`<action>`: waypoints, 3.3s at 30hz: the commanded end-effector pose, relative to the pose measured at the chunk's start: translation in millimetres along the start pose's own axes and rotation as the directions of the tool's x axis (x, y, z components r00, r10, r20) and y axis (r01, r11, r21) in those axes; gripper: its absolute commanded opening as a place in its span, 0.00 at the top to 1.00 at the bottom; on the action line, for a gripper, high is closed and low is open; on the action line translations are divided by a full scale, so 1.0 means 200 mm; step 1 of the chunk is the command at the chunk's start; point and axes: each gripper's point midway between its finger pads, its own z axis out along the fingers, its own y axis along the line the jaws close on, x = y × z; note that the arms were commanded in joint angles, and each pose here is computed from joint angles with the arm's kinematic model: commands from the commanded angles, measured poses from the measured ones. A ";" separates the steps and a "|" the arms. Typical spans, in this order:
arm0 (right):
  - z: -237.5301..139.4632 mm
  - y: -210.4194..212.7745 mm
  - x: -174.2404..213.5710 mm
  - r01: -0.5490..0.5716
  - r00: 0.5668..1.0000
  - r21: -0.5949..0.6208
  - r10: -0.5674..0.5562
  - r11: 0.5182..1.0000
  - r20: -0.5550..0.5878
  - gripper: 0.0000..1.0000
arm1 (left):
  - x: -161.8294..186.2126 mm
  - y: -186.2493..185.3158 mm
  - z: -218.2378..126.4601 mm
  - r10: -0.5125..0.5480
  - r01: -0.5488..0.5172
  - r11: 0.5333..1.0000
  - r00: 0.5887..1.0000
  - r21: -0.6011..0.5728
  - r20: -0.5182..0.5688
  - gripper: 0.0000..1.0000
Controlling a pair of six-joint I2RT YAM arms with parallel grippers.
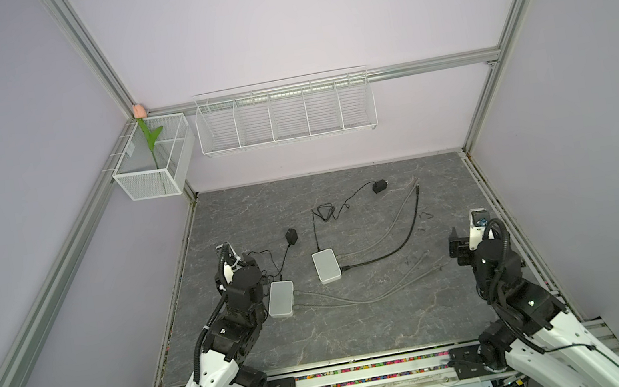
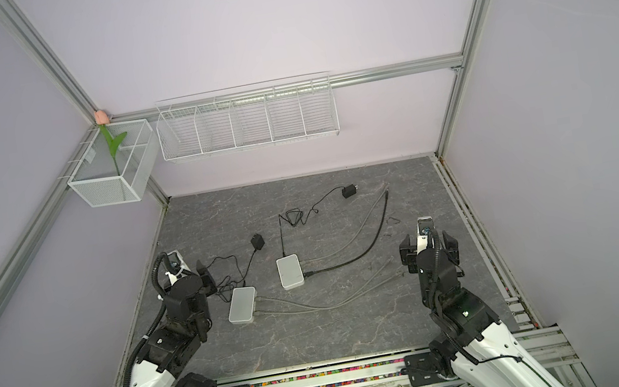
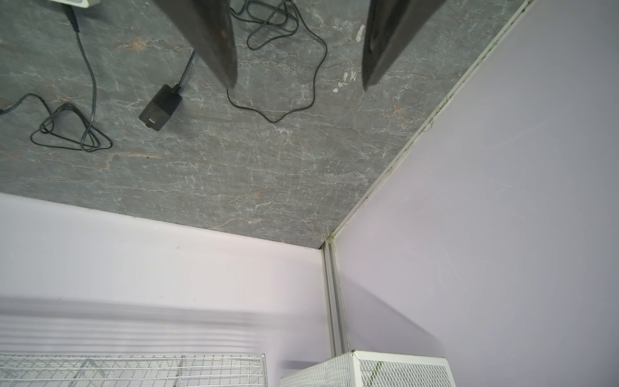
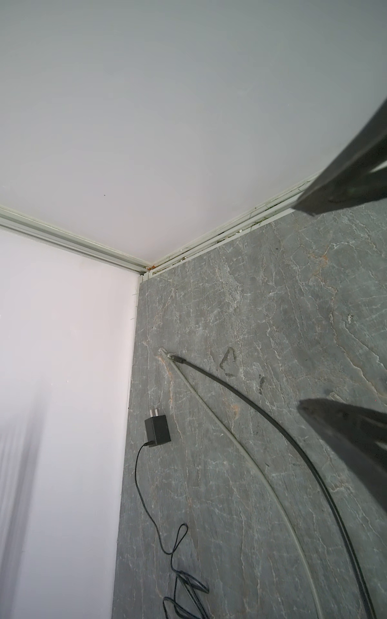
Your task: Insert the plug into the switch port
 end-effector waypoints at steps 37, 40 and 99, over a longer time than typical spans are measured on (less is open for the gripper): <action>-0.01 -0.03 0.34 0.003 0.997 0.023 -0.001 1.000 -0.073 0.11 | 0.29 0.05 0.10 0.133 -0.142 0.984 0.987 -0.103 -0.091 0.42; -0.01 -0.02 0.35 -0.003 0.997 0.014 0.004 1.000 -0.072 0.11 | 0.34 0.06 0.11 0.135 -0.147 0.983 0.985 -0.111 -0.110 0.42; 0.22 0.05 0.37 0.063 0.998 0.127 -0.064 0.990 0.001 0.11 | 0.34 0.27 0.06 0.042 -0.022 0.964 0.997 -0.264 0.072 0.21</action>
